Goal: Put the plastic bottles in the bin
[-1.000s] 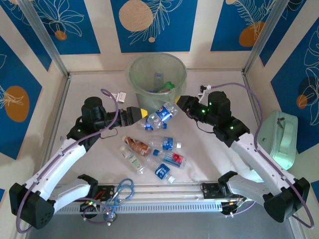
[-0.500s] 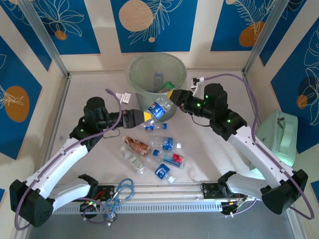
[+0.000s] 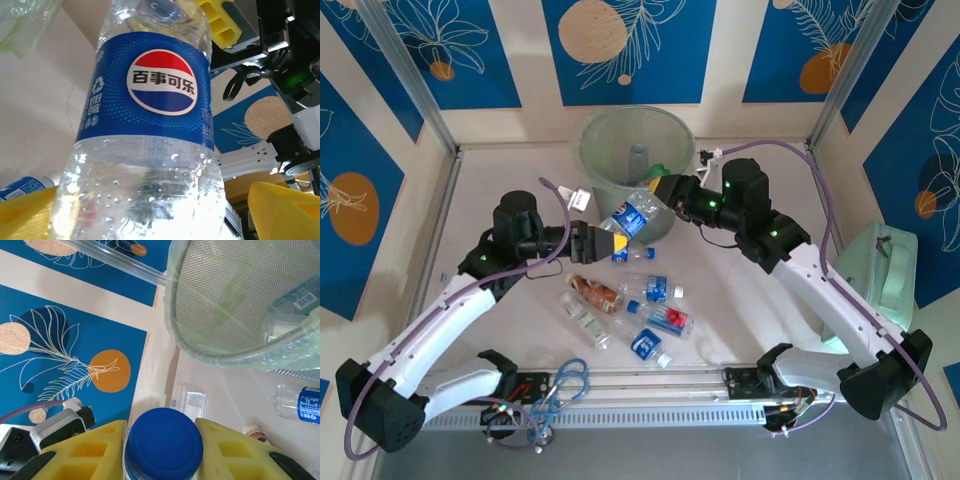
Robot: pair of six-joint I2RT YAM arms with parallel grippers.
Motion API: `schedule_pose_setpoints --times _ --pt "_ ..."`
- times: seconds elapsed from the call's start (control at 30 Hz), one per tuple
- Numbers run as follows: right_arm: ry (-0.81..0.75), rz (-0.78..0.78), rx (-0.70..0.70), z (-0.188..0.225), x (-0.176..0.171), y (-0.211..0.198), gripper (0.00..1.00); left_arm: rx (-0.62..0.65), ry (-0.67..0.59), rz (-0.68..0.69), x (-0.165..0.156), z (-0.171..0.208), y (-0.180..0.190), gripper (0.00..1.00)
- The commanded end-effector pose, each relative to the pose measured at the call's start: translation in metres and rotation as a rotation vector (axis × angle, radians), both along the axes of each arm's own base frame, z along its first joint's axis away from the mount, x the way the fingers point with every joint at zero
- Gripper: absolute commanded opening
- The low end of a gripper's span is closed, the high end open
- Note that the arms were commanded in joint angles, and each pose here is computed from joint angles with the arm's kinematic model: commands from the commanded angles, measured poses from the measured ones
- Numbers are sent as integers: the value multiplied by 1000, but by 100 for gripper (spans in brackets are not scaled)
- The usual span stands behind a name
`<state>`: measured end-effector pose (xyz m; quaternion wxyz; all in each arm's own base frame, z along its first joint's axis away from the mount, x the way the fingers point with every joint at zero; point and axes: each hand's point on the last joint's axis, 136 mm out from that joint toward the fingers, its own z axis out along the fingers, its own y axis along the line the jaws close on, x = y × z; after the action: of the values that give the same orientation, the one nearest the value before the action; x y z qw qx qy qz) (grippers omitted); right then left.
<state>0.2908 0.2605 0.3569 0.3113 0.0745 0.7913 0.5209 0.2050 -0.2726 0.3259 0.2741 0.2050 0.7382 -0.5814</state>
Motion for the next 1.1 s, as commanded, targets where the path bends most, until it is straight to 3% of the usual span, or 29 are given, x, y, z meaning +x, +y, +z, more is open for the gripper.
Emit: schedule_pose_setpoints --times 0.0,0.3,0.63,0.97,1.07 --pt "-2 18 -7 6 -2 3 33 10 -52 -32 -6 8 -3 84" --pt "27 19 -11 -1 0 6 33 10 -68 -40 -7 7 -4 65" --pt "47 35 -6 -4 0 10 33 -3 -74 -32 -2 8 -6 72" --pt "63 32 -15 -10 1 12 33 3 -81 -30 -1 7 -7 58" --pt "62 20 -23 -10 1 9 39 1 -90 -14 1 9 -6 55"
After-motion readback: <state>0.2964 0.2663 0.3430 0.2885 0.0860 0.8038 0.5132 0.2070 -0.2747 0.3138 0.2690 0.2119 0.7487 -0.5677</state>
